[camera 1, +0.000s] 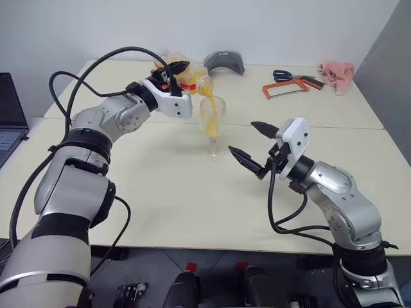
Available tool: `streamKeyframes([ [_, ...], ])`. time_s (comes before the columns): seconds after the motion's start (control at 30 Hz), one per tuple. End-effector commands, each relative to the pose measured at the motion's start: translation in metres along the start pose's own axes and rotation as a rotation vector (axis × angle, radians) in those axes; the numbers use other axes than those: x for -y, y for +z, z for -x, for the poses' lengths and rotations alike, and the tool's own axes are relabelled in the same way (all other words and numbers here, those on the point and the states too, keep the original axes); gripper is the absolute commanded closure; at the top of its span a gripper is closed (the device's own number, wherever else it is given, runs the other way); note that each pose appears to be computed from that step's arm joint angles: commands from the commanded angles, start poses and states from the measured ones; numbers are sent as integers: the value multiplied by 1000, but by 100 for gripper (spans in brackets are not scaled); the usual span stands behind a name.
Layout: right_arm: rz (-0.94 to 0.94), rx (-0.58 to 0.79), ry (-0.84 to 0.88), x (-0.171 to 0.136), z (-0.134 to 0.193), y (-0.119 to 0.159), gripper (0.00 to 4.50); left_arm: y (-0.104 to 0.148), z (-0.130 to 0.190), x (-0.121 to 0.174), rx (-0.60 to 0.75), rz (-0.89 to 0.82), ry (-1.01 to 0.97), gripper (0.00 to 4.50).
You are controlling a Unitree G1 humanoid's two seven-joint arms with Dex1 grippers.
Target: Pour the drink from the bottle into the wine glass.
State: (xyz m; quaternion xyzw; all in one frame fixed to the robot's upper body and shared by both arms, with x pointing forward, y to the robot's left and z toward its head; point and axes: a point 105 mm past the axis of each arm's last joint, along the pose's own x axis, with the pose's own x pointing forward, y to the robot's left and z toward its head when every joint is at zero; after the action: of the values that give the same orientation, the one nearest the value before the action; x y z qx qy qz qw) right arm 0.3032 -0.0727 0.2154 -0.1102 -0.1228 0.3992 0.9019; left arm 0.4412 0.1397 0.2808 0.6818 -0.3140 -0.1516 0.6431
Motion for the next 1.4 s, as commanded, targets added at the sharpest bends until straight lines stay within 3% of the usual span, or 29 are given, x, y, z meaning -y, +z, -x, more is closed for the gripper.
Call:
streamKeyframes([
  [0.03, 32, 29, -2, -1, 2, 6, 0, -5, -2, -30, -11, -44, 81, 281],
  [1.4, 22, 28, 1, -5, 2, 4, 0, -8, -3, -31, -31, -95, 85, 281],
])
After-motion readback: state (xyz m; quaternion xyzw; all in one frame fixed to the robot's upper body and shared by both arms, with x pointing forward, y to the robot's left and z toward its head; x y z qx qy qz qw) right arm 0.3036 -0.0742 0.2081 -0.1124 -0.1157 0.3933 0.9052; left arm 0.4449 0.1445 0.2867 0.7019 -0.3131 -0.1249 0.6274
